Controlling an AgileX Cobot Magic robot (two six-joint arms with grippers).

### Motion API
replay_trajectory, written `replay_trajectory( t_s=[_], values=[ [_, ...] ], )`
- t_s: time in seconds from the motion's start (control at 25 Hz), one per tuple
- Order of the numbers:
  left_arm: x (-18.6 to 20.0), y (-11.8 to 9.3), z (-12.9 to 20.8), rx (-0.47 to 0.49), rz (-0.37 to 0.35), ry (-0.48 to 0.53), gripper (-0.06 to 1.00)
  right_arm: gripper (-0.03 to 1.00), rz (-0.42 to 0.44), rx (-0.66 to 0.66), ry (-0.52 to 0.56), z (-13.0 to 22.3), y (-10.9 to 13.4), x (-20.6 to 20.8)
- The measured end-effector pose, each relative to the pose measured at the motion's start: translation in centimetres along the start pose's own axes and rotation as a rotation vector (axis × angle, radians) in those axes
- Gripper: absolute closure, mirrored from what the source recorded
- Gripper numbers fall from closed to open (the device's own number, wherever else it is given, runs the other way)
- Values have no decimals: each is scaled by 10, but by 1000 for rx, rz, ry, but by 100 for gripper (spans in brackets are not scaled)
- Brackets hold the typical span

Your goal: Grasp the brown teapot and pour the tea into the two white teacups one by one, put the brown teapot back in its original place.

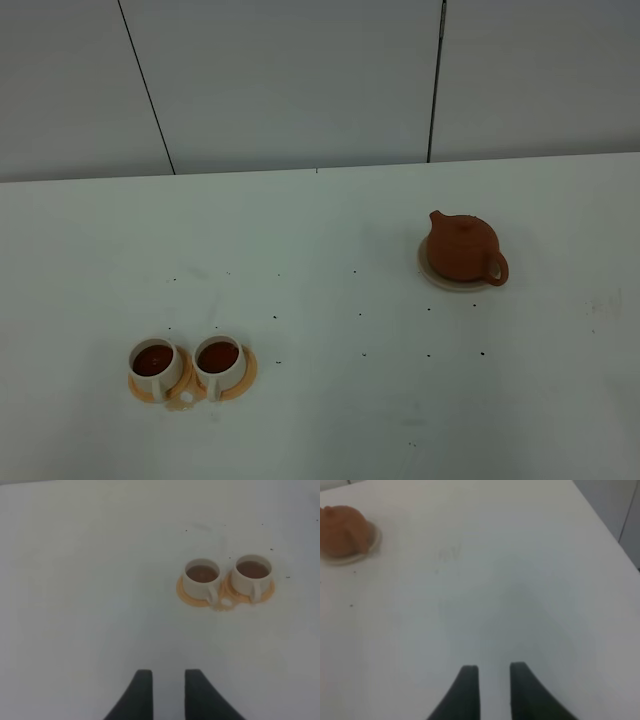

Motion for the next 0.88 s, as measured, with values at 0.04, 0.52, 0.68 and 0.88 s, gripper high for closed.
replay_trajectory(
  t_s=[0.04, 0.52, 0.68, 0.88],
  values=[
    [0, 0, 0, 0, 0, 0, 71, 82, 0, 0, -1, 0, 0, 0],
    [0, 0, 0, 0, 0, 0, 71, 80, 1, 1, -2, 0, 0, 0],
    [0, 0, 0, 0, 0, 0, 71, 79, 1, 1, -2, 0, 0, 0],
    [0, 0, 0, 0, 0, 0, 71, 79, 2, 2, -2, 0, 0, 0]
  ],
)
Point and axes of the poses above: a point on each arm's last joint axis where the gripper is mounted, x pointing back along that axis away from the gripper, y along the wrist's bending axis when the last joint is at zero, z = x × y, the point moved 4 cm from there along -x, pointing out along that axis toward the gripper, and after that the axes turned 9 degrees about x, right-handed, at the moved point
